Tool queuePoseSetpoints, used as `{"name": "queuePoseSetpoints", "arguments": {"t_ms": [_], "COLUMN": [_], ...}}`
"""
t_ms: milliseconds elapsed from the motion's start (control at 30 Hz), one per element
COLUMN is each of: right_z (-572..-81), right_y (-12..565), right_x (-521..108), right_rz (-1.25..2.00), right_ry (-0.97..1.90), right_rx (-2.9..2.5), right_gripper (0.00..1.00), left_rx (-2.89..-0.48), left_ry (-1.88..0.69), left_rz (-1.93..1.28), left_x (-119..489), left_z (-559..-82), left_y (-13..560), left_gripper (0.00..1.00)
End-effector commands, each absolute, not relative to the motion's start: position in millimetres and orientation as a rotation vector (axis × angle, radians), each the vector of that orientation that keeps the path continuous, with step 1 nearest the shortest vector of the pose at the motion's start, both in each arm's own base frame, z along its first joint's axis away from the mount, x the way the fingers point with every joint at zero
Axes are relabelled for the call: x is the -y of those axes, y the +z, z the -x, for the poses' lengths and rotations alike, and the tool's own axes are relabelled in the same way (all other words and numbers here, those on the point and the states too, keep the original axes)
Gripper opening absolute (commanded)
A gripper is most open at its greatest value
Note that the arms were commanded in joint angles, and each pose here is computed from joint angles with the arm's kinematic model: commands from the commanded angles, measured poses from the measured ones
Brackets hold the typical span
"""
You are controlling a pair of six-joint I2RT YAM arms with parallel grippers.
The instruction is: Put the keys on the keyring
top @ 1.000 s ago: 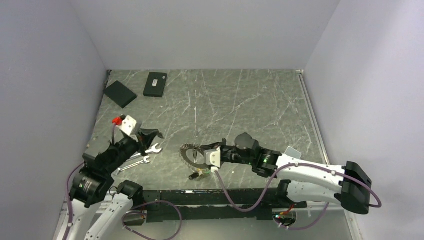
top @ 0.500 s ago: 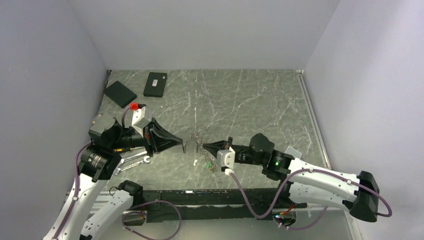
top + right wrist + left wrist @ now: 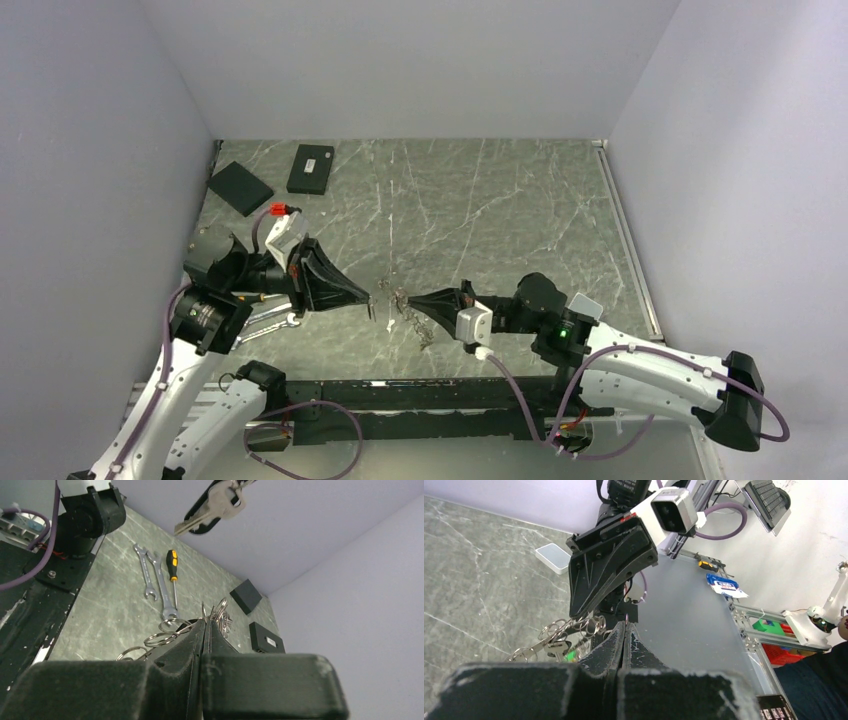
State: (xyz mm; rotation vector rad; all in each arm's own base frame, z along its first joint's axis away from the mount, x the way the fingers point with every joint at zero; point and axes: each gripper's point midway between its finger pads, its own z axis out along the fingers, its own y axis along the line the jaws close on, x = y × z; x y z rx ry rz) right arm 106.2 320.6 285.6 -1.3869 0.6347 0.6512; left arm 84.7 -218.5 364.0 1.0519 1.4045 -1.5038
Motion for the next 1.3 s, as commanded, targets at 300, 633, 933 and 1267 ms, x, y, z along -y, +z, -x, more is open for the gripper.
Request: {"name": "queuePoseSetpoints", "arguments": {"t_ms": [300,633,933,1267], "right_z": [-81.6,-80.4,-76.7,-67.8], "right_y": [334.6,328.6,318.9,316.5], "right_x": [-321.2,-323.2,-326.8,-325.1], "right_rz": [1.358,1.391,1.45,1.491], "right_ry": [0.72,0.725,0.747,0.76], "right_rx": [-0.441,-0.447,-0.455,-0.443], "right_gripper": [0.0,0.0,0.0,0.0], "left_rx": [-1.461,-1.548,-1.61,-1.762], "left_ry": [-1.617,-1.725,-1.724,-1.73], "left_rz": [-1.096,-1.049,-1.042,-0.999], "left_x": [224.7,238.9,249.7,256.8], "left_z": [-77.0,-82.3,-79.5,-87.3], "left_y": [343.3,320.2,309.3,288.5], "left_gripper": [0.0,0.0,0.0,0.0]}}
